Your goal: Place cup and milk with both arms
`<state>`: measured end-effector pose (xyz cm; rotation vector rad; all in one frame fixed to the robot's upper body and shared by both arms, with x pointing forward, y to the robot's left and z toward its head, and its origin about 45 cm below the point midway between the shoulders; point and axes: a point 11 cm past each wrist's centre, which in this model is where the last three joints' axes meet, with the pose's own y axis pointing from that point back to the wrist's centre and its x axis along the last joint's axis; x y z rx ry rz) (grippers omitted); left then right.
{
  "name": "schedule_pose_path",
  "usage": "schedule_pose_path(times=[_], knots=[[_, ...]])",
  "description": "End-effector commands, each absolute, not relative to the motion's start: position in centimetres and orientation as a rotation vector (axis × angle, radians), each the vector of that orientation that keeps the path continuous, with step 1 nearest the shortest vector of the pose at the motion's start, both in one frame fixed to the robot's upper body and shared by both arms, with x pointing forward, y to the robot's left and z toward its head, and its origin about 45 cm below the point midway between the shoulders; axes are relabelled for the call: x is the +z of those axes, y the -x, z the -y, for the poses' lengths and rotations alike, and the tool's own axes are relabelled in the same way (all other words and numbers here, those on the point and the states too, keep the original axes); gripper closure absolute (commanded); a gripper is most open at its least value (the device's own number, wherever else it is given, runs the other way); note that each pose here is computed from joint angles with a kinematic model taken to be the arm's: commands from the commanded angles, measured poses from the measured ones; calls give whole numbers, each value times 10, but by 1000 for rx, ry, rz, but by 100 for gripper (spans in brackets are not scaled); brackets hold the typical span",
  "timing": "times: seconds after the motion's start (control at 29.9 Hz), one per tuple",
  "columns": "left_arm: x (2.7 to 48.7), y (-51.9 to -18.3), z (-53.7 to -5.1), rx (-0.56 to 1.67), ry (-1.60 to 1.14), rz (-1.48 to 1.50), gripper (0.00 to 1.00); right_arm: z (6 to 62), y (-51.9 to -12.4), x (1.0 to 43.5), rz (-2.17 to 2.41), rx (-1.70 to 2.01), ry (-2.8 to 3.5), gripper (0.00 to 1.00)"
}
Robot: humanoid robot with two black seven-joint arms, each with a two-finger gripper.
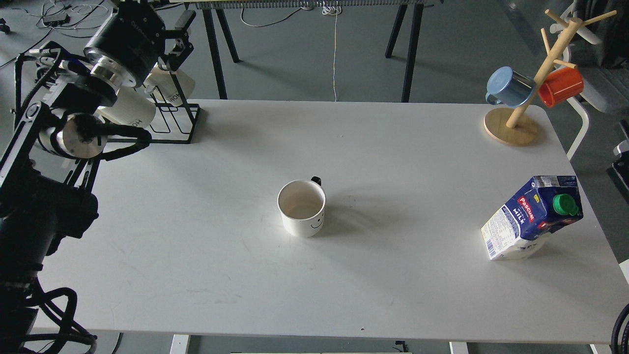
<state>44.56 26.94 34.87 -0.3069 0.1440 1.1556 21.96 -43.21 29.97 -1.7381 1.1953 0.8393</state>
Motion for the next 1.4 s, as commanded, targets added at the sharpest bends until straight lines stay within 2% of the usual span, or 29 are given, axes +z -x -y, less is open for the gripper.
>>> schedule_pose_path(times=[0.0, 0.4, 1.0, 1.24, 1.37], knots=[[344, -445, -269, 1158, 301, -152, 1, 432, -207, 282, -1213, 884, 1672, 1], [344, -445, -269, 1157, 299, -154, 1, 432, -169, 240, -1296, 1028, 1531, 1], [344, -444, -267, 1153, 296, -153, 1, 392, -120, 175, -1330, 1331, 1377, 1], [344, -444, -267, 1154, 296, -152, 1, 378, -119, 155, -1312, 1380, 1332, 1], [338, -443, -267, 1156, 283, -160, 1, 374, -126, 128, -1324, 1416, 1298, 1]])
